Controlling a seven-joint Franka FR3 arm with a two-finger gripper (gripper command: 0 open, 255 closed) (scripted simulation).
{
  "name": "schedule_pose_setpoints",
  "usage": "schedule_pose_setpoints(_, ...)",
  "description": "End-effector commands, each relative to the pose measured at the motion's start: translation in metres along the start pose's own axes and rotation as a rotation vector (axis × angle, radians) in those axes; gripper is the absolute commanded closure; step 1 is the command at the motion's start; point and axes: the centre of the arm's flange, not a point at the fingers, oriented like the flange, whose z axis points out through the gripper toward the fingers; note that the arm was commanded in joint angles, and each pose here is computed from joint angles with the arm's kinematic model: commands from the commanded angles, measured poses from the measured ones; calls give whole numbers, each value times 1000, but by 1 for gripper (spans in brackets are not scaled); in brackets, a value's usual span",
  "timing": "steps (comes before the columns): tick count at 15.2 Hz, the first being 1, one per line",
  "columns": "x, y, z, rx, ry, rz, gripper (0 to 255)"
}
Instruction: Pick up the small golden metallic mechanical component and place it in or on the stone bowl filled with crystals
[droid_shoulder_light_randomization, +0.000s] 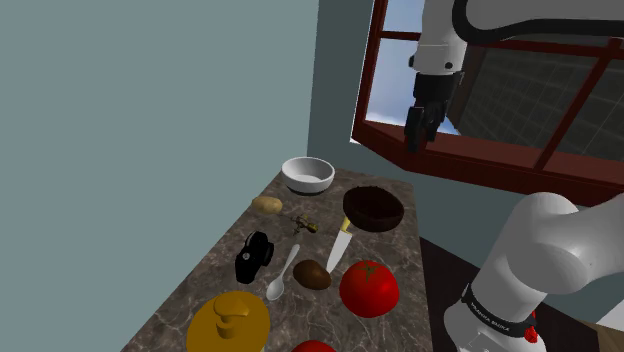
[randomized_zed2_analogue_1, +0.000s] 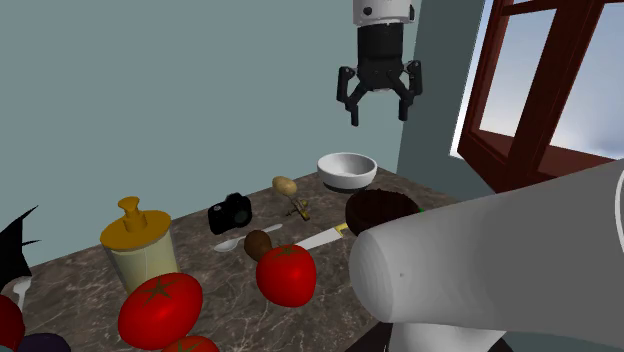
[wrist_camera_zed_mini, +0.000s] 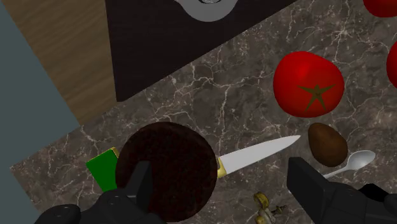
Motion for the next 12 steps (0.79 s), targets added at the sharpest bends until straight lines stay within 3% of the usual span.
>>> schedule_pose_setpoints(1,0,0,0,0,0,0,0)
schedule_pose_setpoints(12,96,-35,97,54,22,-29,0)
